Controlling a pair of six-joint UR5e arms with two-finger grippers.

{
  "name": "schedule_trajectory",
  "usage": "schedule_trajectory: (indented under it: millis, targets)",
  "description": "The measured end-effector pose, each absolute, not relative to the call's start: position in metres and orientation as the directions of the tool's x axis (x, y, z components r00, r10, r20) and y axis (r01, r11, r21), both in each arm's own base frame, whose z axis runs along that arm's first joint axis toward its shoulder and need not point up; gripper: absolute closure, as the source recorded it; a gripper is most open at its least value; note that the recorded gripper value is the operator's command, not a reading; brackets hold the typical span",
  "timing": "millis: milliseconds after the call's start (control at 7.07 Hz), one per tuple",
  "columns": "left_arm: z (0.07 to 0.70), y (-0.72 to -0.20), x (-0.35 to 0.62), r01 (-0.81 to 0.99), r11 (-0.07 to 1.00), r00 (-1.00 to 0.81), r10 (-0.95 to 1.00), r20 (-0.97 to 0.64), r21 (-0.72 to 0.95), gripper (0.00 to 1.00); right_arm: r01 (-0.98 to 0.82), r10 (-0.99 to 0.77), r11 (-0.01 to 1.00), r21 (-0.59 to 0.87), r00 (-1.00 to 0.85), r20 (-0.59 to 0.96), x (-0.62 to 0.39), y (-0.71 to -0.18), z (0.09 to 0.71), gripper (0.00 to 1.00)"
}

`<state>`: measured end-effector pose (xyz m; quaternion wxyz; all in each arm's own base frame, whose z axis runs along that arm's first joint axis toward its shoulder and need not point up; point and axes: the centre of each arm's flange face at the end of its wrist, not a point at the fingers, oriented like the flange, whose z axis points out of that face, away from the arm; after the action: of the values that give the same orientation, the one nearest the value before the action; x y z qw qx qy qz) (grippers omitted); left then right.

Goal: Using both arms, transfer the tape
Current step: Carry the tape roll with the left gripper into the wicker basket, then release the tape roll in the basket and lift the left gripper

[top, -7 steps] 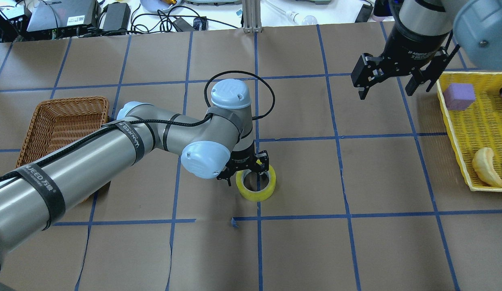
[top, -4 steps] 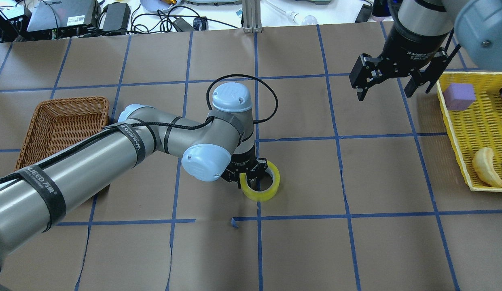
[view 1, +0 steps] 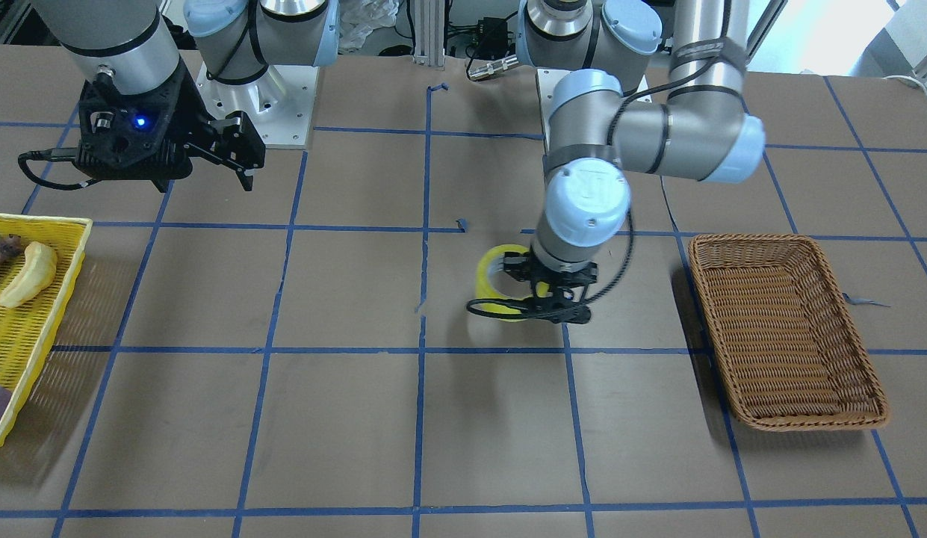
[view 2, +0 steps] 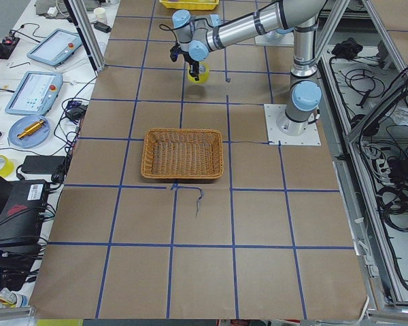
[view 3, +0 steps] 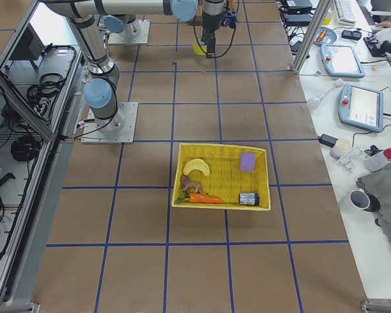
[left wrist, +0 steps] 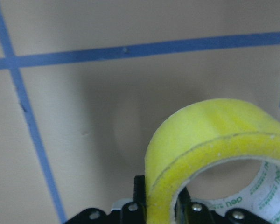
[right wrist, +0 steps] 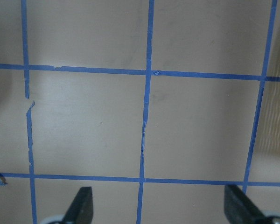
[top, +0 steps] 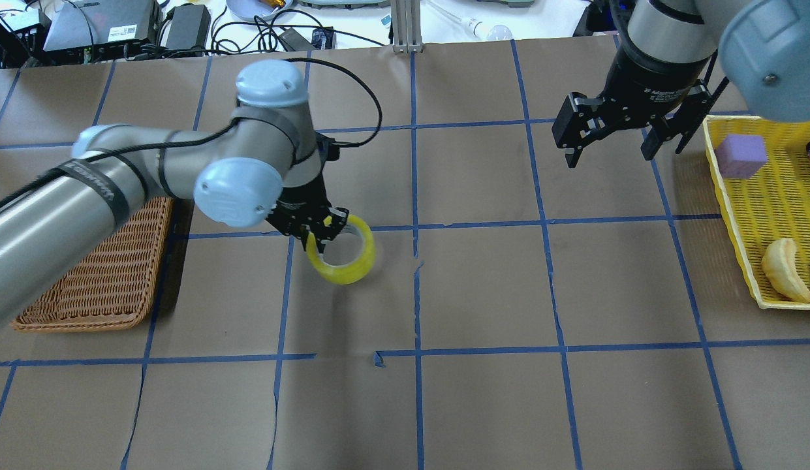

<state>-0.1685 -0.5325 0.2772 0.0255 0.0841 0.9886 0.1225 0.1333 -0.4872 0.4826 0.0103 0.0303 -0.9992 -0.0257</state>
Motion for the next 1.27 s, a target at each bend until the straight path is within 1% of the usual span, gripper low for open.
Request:
schedule_trajectory:
  millis: [283,566,708,849,991,1274]
  targets:
    - [0.31,-0.558,-0.022,0.234,0.925,-0.96,0.268,-0.076,0.301,1.0,-0.063,-0.064,0.996,0.057,-0.998,0.023,0.133,-0.486,0.48,0.0]
    - [0.313,-0.566,0.097,0.309,0.902,-0.937,0.342,-0.062,0.302,1.0,-0.064,-0.065,0.997,0.05,-0.998,0.025,0.132,-0.486,0.484,0.0]
    - [0.306,-0.574,0.134,0.318,0.908,-0.933,0.35,-0.079,0.273,1.0,-0.064,-0.065,0.997,0.045,-0.998,0.025,0.132,-0.486,0.486,0.0]
    - [0.293,-0.585,0.155,0.314,0.921,-0.932,0.346,-0.111,0.233,0.01,-0.064,-0.065,0.997,0.043,-0.997,0.027,0.131,-0.486,0.486,0.0]
    - [0.281,-0.594,0.165,0.313,0.926,-0.93,0.343,-0.13,0.21,0.0,-0.064,-0.066,0.997,0.043,-0.997,0.03,0.131,-0.486,0.486,0.0]
    - [0.295,-0.602,0.137,0.351,0.92,-0.916,0.376,-0.142,0.175,0.0,-0.064,-0.065,0.997,0.033,-0.997,0.034,0.131,-0.485,0.491,0.0]
